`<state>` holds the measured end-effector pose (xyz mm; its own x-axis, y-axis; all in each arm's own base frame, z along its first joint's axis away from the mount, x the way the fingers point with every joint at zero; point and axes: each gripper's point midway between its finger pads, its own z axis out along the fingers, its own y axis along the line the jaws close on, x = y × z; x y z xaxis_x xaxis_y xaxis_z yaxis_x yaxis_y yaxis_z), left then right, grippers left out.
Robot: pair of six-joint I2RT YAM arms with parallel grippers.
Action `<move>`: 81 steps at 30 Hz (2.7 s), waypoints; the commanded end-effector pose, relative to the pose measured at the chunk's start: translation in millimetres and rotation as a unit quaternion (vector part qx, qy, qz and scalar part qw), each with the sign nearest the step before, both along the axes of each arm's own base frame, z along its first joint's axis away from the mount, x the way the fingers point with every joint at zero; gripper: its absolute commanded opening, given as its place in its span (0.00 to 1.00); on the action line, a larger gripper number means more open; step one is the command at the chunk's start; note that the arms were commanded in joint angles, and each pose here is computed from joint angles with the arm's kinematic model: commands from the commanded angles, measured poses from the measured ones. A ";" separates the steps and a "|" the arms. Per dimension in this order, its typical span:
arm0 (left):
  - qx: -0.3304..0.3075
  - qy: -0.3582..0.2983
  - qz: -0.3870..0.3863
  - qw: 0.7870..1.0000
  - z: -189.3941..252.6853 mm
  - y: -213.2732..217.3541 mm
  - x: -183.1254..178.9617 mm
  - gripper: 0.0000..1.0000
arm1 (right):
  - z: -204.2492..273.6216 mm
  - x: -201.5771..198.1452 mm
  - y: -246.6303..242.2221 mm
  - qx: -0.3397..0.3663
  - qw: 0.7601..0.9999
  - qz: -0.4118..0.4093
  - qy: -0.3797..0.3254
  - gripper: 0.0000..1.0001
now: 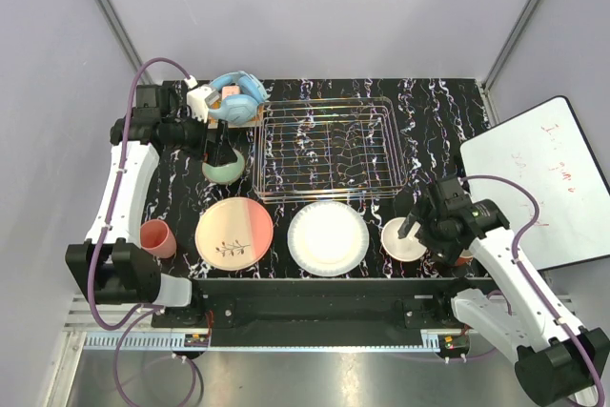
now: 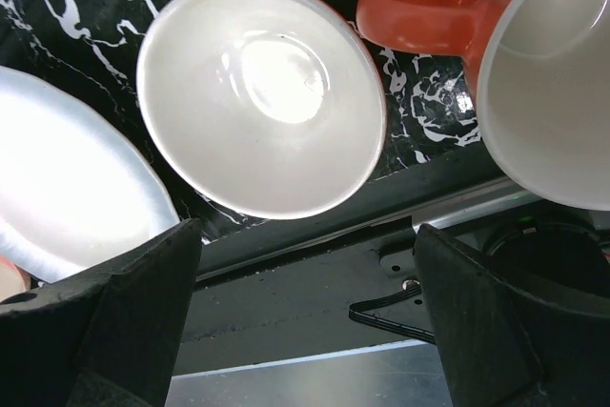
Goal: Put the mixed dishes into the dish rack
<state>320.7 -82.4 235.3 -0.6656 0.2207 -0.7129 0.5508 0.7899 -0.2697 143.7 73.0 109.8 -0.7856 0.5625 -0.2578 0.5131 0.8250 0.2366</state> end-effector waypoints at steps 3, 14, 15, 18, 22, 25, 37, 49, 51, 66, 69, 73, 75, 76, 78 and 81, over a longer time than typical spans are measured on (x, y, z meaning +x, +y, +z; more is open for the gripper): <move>-0.008 -0.043 -0.007 0.999 24.9 -3.6 9.0 0.99 | -7.3 3.3 3.8 0.006 1.000 0.003 -0.010 1.00; 0.002 -0.049 -0.006 0.999 27.6 -0.4 9.6 0.99 | -22.8 7.4 2.0 -0.036 0.999 -0.020 -0.025 1.00; 0.002 -0.051 -0.006 0.999 27.9 -0.5 9.8 0.99 | -24.7 9.5 0.4 -0.048 0.998 -0.033 -0.025 1.00; 0.002 -0.051 -0.009 0.999 27.2 -1.2 8.7 0.99 | -36.6 8.0 8.3 -0.083 0.996 -0.019 -0.002 1.00; 0.005 -0.052 -0.009 0.999 27.2 -0.4 8.6 0.99 | -53.4 7.9 15.8 -0.117 0.993 -0.002 0.025 1.00; 0.006 -0.052 -0.008 0.999 27.2 0.4 7.9 0.99 | -56.0 10.4 14.8 -0.134 0.991 -0.002 0.024 1.00; 0.005 -0.042 -0.011 0.999 19.1 0.4 7.2 0.99 | -61.9 29.3 2.0 -0.167 0.985 -0.046 -0.025 0.85; -0.002 -0.050 -0.008 0.999 29.7 -1.2 10.3 0.99 | -77.5 32.7 5.8 -0.186 0.982 -0.021 -0.005 0.48; -0.003 -0.049 -0.008 0.999 29.7 -2.1 9.2 0.99 | -78.7 33.5 7.3 -0.189 0.982 -0.015 -0.001 0.47; 0.004 -0.055 -0.010 0.998 27.0 0.1 9.1 0.99 | -51.7 36.3 18.1 -0.175 0.984 0.010 -0.038 0.00; 0.003 -0.054 -0.011 0.998 26.3 -0.3 11.0 0.99 | -25.6 43.1 25.0 -0.188 0.979 0.025 -0.076 0.00; 0.000 -0.051 -0.011 0.999 24.7 -0.5 12.9 0.99 | 25.8 56.2 45.0 -0.224 0.959 0.067 -0.162 0.00; -0.002 -0.046 -0.009 0.999 22.8 -0.9 14.5 0.99 | 60.4 67.6 48.2 -0.247 0.945 0.067 -0.202 0.00; -0.003 -0.044 -0.009 0.999 22.0 -1.5 15.0 0.99 | 69.7 70.7 53.6 -0.263 0.938 0.077 -0.214 0.00; -0.006 -0.040 -0.008 0.999 19.8 -1.7 17.2 0.99 | 111.3 86.5 49.5 -0.301 0.915 0.071 -0.258 0.00; -0.011 -0.034 -0.010 0.999 17.6 -3.4 19.8 0.99 | 163.9 107.7 42.6 -0.361 0.875 0.059 -0.318 0.00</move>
